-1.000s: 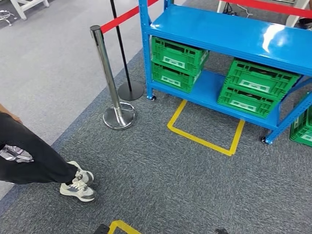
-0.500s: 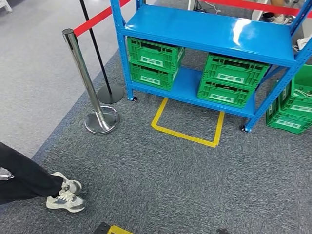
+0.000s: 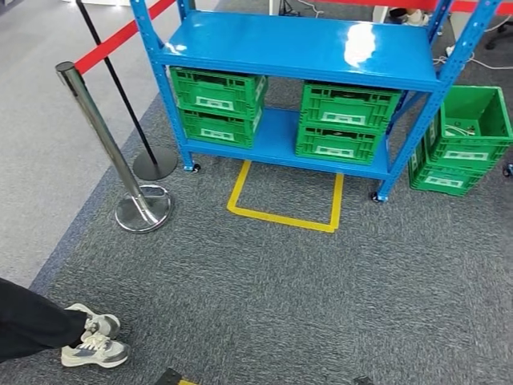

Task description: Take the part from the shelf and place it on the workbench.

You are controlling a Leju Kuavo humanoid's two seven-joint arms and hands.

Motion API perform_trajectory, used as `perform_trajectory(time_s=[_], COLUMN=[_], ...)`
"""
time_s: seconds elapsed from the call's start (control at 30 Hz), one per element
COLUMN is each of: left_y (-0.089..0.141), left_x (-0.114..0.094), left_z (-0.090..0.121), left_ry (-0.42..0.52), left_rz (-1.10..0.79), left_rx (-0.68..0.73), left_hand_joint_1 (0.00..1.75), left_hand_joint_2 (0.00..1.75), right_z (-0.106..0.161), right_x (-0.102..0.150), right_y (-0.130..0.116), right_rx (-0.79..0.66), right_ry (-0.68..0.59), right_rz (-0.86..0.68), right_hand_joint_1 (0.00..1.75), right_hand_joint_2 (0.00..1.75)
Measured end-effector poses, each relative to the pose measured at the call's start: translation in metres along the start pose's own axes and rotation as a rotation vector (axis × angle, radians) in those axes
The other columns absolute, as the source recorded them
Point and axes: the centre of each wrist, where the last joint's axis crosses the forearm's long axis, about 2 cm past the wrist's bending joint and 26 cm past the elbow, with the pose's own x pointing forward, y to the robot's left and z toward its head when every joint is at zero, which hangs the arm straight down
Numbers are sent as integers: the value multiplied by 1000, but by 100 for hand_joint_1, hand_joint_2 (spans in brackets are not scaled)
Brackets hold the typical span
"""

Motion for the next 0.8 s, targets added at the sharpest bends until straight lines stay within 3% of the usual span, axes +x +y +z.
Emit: perform_trajectory(time_s=[0.77, 0.8], left_y=[-1, -1], left_x=[2, 2], left_z=[0, 0], left_ry=[-19, -19], left_rz=[9, 9], left_rx=[-15, -16], left_hand_joint_1=[0, 0], left_hand_joint_2=[175, 131], right_z=[0, 0], right_x=[-2, -2], right_y=[0, 0], right_rx=[16, 16], right_ry=[2, 2], right_rz=[-4, -4], right_hand_joint_1=[0, 0], right_hand_joint_2=[0, 0])
